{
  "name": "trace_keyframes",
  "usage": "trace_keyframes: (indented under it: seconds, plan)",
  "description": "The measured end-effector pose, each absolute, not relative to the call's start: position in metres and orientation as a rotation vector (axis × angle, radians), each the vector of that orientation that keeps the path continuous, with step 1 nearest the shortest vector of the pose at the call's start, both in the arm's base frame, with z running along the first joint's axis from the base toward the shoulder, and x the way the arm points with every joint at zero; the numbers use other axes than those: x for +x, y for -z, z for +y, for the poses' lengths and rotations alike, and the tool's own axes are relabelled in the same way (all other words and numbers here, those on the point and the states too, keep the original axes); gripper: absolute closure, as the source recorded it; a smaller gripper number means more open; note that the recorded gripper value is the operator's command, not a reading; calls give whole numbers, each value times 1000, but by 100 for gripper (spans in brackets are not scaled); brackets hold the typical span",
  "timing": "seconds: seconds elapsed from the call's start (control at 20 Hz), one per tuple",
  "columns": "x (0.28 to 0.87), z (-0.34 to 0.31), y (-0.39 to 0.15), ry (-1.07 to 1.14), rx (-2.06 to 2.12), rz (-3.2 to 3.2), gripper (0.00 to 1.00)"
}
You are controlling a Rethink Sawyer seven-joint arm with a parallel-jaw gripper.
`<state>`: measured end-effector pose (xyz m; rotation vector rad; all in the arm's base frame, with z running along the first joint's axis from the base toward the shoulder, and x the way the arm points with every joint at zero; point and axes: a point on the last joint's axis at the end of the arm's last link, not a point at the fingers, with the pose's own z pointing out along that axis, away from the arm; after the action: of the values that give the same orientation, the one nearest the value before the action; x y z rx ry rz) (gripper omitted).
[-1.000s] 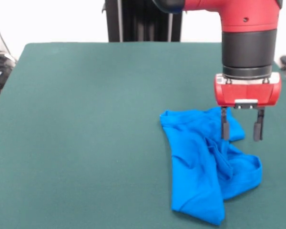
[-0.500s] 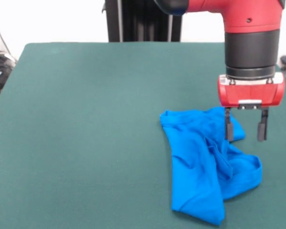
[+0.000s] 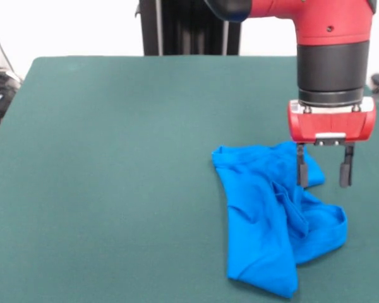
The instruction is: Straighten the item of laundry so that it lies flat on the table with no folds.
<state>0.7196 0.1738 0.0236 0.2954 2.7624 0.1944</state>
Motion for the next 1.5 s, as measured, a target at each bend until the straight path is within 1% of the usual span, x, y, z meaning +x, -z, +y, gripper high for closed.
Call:
trace_keyframes:
  seconds: [1.1,1.5]
  plan:
    - [715,173,-13,-163,181,2762,0]
    - [715,168,4,-178,168,2771,0]
